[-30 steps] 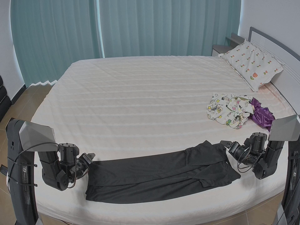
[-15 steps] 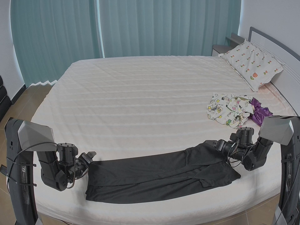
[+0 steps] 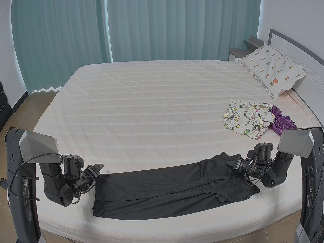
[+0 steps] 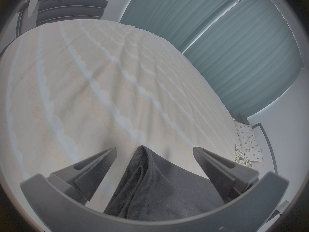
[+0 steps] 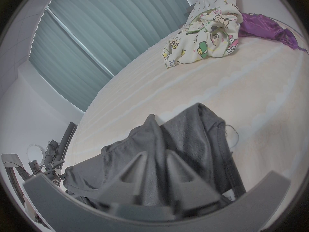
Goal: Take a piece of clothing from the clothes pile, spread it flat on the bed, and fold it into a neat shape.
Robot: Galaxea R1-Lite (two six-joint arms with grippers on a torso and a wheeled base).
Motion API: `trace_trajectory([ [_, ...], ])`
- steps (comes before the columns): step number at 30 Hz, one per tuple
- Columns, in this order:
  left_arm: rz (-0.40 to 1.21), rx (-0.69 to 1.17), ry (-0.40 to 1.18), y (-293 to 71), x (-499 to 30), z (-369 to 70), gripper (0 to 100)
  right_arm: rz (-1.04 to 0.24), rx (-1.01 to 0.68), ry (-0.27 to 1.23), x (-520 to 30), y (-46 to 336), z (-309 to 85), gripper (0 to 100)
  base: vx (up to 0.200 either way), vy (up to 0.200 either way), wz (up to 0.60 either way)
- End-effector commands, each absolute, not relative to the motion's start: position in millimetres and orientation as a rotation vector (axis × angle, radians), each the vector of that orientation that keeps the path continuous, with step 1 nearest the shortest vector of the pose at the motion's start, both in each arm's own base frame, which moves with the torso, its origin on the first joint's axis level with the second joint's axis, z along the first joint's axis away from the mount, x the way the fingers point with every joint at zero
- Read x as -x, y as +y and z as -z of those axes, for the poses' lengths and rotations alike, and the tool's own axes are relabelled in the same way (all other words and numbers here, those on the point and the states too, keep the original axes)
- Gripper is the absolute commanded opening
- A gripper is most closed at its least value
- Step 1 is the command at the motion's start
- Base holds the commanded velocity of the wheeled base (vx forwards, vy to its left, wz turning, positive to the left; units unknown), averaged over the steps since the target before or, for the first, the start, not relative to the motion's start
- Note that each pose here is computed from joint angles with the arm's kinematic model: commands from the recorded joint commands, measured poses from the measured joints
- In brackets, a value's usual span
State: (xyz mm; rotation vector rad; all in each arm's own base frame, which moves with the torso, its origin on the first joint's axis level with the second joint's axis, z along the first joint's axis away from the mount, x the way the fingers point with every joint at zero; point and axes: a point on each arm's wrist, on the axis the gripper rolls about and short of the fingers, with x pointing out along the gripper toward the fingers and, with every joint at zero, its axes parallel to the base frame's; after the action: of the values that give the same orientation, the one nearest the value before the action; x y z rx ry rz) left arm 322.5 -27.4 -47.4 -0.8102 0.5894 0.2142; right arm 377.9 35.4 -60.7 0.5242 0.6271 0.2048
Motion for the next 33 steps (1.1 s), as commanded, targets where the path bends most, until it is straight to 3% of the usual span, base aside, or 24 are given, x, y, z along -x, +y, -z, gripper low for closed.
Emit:
trace_trajectory([
  [1,-0.214,0.810,0.587,-28,-323,47,100,-0.190,-0.522,0.630,-372,29,57,0,0.000,0.000,0.00],
  [17,-0.214,0.810,0.589,-28,-322,47,100,-0.183,-0.445,0.683,-347,16,57,0,0.000,0.000,0.00],
  [18,-0.214,0.810,0.589,-28,-322,47,100,-0.183,-0.445,0.683,-347,16,57,100,0.000,0.000,0.00],
  [33,-0.213,0.812,0.581,-28,-324,47,100,-0.176,-0.427,0.549,-360,17,9,100,0.000,0.000,0.00],
])
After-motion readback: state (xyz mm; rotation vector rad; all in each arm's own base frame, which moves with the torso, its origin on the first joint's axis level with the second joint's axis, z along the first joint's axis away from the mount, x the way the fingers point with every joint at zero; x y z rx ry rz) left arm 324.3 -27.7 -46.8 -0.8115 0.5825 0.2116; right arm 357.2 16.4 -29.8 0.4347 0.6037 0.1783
